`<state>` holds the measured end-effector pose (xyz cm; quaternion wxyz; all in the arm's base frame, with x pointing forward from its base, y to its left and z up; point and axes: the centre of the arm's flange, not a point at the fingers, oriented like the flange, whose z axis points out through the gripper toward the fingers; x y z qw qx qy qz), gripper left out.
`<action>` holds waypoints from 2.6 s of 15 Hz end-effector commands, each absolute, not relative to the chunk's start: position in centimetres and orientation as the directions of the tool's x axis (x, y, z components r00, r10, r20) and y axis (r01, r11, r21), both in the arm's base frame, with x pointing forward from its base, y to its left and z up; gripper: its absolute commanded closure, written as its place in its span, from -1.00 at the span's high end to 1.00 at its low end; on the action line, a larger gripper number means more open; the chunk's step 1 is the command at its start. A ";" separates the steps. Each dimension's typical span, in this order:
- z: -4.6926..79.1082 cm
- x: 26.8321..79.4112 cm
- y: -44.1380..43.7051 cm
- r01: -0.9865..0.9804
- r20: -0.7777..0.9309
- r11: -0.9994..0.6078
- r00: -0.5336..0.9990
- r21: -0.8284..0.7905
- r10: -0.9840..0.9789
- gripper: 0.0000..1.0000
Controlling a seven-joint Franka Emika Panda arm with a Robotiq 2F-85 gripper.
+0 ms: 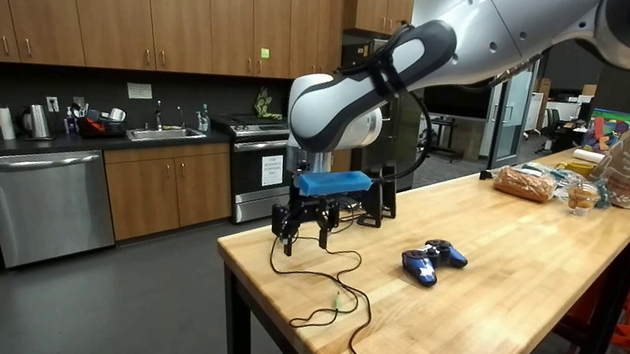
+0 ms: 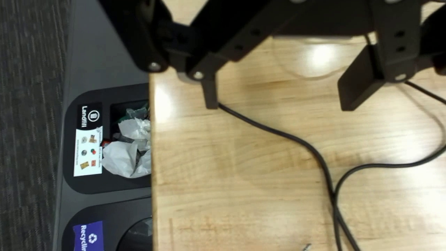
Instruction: Move the green connector cable forward first then move the black usb cable forward
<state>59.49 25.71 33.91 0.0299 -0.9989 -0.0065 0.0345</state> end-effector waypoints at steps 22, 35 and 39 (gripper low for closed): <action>34.4 32.0 19.4 0.308 -0.183 -0.949 0.931 -0.062 0.314 1.00; 30.3 27.0 22.8 0.520 -0.132 -0.848 0.837 -0.108 0.530 1.00; 29.9 27.2 23.5 0.546 -0.119 -0.830 0.822 -0.116 0.557 1.00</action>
